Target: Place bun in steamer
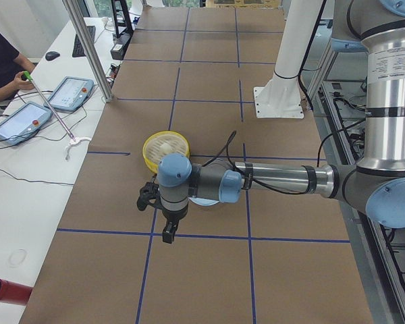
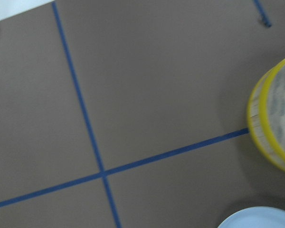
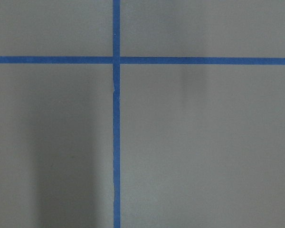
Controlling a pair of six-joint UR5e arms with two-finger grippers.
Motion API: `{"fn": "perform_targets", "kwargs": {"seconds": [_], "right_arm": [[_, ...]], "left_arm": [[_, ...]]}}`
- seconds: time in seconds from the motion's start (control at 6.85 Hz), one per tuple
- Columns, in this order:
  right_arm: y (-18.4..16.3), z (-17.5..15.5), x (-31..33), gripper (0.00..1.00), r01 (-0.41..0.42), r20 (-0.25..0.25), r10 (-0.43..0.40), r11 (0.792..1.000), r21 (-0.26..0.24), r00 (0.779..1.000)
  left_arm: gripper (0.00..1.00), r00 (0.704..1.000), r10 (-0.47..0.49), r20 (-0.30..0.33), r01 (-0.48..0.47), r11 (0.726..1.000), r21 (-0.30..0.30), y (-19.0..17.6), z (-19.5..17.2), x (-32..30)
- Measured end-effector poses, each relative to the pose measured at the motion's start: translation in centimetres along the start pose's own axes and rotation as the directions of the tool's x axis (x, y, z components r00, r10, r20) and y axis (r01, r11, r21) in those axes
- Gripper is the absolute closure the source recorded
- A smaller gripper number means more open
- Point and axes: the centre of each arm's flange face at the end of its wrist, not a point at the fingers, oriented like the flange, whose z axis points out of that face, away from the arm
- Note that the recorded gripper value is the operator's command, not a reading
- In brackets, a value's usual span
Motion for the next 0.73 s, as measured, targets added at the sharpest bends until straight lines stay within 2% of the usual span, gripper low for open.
{"fn": "perform_targets", "kwargs": {"seconds": [0.29,0.73], "right_arm": [[0.0,0.0,0.0,0.00,0.000,0.000,0.000,1.000,0.000,1.000],[0.0,0.0,0.0,0.00,0.000,0.000,0.000,1.000,0.000,1.000]], "left_arm": [[0.00,0.999,-0.031,-0.027,0.030,0.999,-0.026,1.5,1.1,-1.1],[0.00,0.998,-0.054,-0.038,0.053,0.998,-0.046,2.4,0.3,-0.2]]}}
